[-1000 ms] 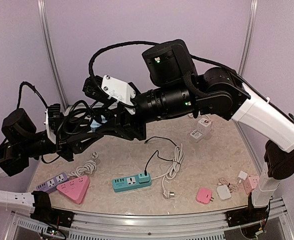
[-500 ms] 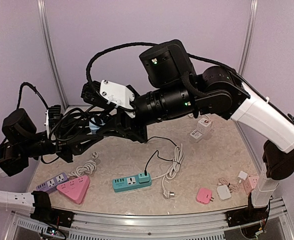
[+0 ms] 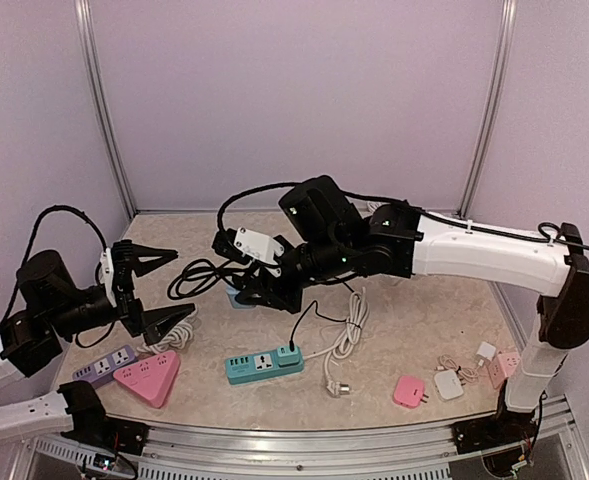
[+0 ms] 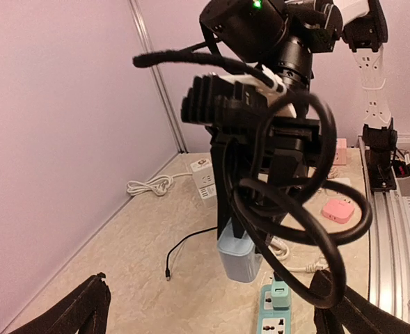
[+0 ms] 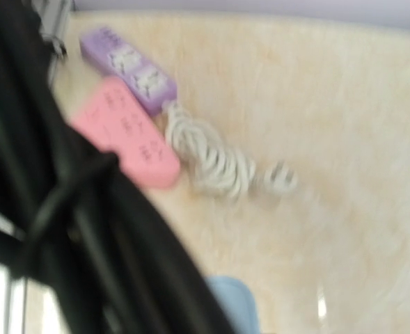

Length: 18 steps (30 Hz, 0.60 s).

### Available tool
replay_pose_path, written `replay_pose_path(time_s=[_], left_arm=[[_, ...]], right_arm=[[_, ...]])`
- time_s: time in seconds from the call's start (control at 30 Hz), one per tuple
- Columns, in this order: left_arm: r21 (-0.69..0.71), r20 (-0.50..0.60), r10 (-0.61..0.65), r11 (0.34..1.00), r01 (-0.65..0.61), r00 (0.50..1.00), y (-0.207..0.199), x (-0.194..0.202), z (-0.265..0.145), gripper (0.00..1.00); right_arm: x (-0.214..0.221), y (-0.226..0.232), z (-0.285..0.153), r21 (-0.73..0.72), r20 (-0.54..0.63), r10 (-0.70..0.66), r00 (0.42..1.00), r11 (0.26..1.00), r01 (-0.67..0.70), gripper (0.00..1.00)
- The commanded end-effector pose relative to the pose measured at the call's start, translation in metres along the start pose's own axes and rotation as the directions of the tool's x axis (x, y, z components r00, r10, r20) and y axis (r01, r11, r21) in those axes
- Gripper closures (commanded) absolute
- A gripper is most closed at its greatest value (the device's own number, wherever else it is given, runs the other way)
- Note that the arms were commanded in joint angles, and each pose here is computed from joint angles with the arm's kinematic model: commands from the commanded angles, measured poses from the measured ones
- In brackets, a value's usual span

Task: Insert the plug
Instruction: Adjust the plug.

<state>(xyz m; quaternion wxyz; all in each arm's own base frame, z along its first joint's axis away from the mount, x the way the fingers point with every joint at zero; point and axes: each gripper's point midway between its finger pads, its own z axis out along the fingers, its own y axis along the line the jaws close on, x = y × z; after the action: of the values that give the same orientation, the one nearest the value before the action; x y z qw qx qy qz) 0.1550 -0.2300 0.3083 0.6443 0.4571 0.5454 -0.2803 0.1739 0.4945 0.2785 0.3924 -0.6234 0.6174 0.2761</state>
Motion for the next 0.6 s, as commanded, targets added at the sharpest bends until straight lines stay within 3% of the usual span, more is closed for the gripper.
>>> replay_pose_path(time_s=[0.0,0.3,0.57], left_arm=[[-0.058,-0.018,-0.096,0.994,0.095,0.995,0.011,0.018,-0.01,0.02],[-0.202,0.0,-0.222,0.955,0.217,0.975,0.039,0.049,-0.022,0.03],[-0.133,-0.053,-0.255,0.96,0.246,0.966,0.021,0.075,-0.015,0.12]], right_arm=[[-0.001,0.001,0.009,-0.076,0.136,0.03,0.99,0.997,-0.02,1.0],[0.08,0.02,0.065,-0.197,0.025,0.063,0.998,0.979,-0.057,1.0],[0.128,0.022,0.078,-0.208,-0.069,0.11,0.992,0.971,-0.122,1.0]])
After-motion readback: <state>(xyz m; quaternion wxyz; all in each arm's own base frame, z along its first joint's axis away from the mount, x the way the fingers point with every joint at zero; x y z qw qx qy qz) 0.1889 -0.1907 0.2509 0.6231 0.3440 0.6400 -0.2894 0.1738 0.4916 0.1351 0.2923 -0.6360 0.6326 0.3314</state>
